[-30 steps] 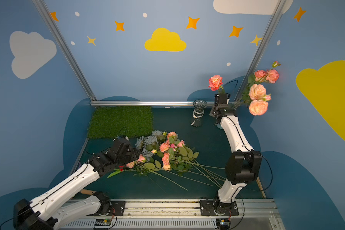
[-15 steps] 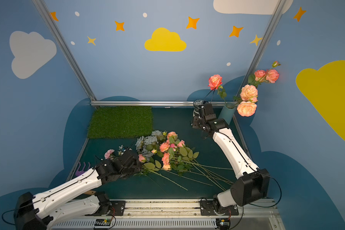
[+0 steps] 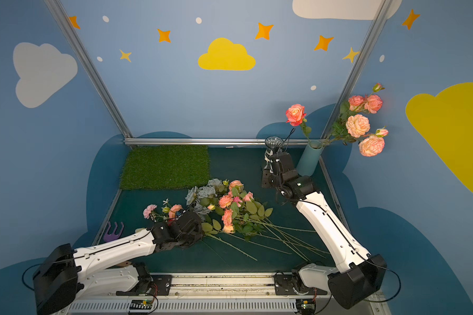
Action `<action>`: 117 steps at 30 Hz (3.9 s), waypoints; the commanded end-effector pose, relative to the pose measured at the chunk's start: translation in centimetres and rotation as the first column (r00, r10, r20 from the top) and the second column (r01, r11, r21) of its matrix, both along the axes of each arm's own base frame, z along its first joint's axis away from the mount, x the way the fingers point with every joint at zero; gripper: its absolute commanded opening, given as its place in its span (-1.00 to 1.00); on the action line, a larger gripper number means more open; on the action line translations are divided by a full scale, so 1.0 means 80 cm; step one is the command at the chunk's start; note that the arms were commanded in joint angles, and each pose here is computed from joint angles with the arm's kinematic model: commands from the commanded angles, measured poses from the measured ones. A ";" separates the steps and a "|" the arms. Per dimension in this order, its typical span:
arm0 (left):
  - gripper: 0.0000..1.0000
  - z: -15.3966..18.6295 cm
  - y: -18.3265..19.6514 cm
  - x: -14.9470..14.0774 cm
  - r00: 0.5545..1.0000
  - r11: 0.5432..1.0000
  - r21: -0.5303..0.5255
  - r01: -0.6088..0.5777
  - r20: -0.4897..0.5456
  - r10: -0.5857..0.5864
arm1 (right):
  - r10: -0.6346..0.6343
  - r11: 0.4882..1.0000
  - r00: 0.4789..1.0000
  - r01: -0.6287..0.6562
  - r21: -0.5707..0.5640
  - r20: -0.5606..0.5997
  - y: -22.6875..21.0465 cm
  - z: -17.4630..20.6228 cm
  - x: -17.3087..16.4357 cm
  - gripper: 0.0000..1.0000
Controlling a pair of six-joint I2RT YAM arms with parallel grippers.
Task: Place the pink flowers into the vase
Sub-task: Pick up the flower at the center of the board.
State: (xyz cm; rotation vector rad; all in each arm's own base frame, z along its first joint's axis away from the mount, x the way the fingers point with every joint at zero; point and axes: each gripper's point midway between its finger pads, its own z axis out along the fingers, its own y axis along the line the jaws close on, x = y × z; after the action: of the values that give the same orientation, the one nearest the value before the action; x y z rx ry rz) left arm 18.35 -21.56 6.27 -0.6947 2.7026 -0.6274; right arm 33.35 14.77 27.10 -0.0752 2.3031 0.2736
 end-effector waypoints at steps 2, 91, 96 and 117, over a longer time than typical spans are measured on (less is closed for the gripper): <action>-0.39 0.007 -0.035 0.006 1.000 0.998 -0.070 -0.009 -0.011 0.009 | -0.003 1.000 1.000 0.003 -0.006 0.015 -0.006 0.001 -0.008 -0.07; -0.96 0.290 -0.057 0.129 0.626 0.934 -0.027 0.356 0.749 -0.217 | 0.641 0.647 0.759 -0.616 0.450 0.117 0.176 0.048 -0.081 -0.08; -0.96 0.318 -0.091 0.113 0.516 0.800 -0.094 0.593 0.807 -0.288 | 0.649 0.569 0.733 -0.646 0.508 0.205 0.174 0.079 -0.085 -0.09; -0.96 0.346 -0.133 0.080 0.387 0.579 -0.135 0.804 0.858 -0.337 | 0.675 0.498 0.704 -0.656 0.567 0.221 0.191 0.084 -0.080 -0.21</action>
State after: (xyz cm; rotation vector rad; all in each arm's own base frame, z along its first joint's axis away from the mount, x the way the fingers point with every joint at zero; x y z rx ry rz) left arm 24.96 -31.81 31.36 0.4621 1.9119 -1.4803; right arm 27.13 29.67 34.04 -0.6352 1.9879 1.4129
